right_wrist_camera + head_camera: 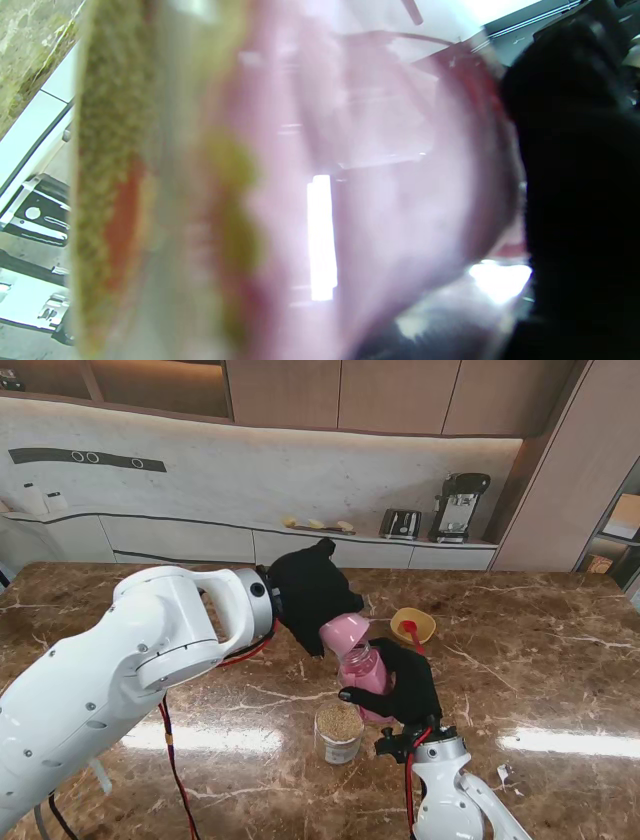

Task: Measure grain into the airtight container

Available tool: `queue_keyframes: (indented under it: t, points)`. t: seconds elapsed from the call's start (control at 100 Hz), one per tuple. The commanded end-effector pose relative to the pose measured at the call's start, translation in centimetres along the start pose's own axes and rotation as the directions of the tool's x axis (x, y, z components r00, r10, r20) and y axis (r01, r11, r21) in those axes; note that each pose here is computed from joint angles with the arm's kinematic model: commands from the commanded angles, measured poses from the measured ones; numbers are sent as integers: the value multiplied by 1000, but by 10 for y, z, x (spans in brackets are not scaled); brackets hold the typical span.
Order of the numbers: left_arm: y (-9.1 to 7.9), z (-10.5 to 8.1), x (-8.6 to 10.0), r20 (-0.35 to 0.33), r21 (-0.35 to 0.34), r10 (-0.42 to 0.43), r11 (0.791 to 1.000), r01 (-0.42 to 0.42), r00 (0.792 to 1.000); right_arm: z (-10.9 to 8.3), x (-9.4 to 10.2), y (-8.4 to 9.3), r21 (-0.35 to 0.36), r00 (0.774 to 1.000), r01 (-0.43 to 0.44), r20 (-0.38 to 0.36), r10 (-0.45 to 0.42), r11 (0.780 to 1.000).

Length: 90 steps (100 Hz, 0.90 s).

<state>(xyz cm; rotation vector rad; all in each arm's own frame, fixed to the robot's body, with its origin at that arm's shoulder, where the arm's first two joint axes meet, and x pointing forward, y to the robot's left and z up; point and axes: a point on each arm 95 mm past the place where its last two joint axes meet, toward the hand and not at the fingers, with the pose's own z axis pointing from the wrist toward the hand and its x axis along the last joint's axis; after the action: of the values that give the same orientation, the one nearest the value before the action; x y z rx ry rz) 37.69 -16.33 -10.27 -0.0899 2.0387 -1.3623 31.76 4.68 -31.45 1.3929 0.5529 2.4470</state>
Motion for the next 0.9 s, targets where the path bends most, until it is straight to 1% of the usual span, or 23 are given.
queue_keyframes:
  t: [0.0,0.12,0.22,0.31,0.52,0.68,0.81,0.89]
  points:
    - [1,1,2,-2,-6,2,1000,-2,1000,1,3,-1,-4,1000,-15,-2,15,1000]
    - [2,2,3,5,-4,-10,1000,10,1000,0,3,-1,-5,1000,-17,-3,17,1000]
    - [4,4,3,17,24,-15,1000,15,1000,1,3,-1,-9,1000,-21,-4,21,1000]
    - [5,5,4,22,35,-16,999,15,1000,1,3,-1,-10,1000,-24,-5,24,1000]
    - [5,5,3,40,33,-43,999,42,998,1,3,-2,-13,999,-32,-4,32,999]
    - [4,4,3,52,33,-41,999,39,998,1,4,-2,-18,999,-40,-4,40,999]
    - [2,3,4,53,29,-11,1000,9,999,1,4,-2,-20,999,-40,-5,40,999]
    - [4,3,5,61,28,-33,999,32,998,1,3,-1,-23,999,-40,-4,39,999]
